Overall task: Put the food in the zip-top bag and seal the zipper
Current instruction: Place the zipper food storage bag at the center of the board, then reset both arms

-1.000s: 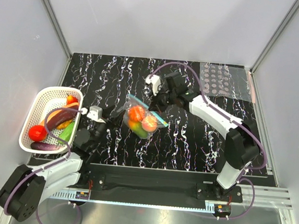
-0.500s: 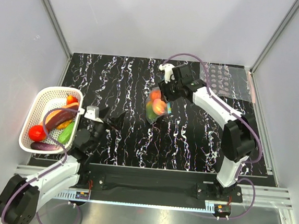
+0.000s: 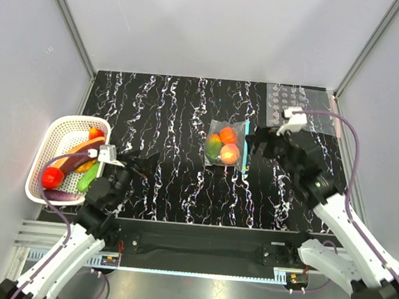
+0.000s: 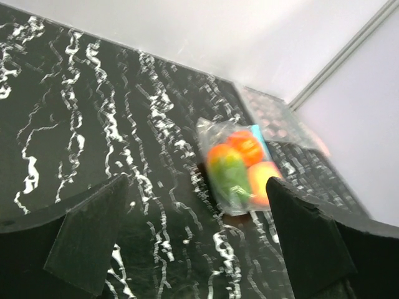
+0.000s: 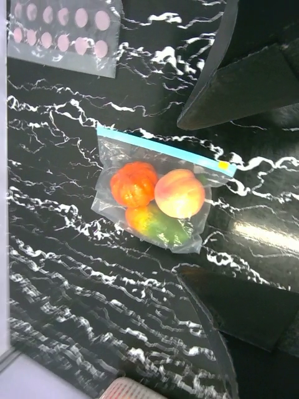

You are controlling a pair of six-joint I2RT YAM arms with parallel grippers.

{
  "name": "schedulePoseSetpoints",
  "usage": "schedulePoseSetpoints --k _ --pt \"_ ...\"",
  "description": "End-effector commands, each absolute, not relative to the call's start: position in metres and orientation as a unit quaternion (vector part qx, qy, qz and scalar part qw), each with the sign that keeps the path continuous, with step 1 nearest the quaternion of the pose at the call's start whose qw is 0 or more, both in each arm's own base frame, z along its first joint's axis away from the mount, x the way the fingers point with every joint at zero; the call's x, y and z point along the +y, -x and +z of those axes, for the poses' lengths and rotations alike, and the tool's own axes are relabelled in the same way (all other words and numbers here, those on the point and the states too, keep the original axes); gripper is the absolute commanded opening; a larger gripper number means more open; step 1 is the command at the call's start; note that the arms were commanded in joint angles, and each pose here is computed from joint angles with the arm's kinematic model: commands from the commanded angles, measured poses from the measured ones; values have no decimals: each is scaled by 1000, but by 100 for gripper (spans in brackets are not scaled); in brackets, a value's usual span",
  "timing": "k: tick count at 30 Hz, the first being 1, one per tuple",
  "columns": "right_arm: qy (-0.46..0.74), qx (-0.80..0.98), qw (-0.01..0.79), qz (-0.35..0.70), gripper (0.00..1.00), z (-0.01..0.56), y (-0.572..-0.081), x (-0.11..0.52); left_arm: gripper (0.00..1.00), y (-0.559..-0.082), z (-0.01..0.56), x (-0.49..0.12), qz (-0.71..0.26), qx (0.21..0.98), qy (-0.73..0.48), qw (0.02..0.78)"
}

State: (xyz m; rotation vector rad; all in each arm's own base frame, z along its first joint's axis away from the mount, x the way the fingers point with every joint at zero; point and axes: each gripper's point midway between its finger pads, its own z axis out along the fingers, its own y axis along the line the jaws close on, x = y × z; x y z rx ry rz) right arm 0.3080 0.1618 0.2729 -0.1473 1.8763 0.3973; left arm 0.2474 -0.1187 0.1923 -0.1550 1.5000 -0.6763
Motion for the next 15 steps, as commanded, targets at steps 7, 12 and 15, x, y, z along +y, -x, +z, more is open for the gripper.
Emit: schedulePoseSetpoints --k 7,12,15 --pt "-55 760 621 181 100 271 -242 97 99 -194 251 -115 -348 676 47 648" --pt "-73 745 637 183 100 272 -223 81 99 -176 262 -119 -337 696 -17 634" --pt "-81 749 632 181 100 269 -218 76 99 -169 265 -117 -301 722 -63 619"
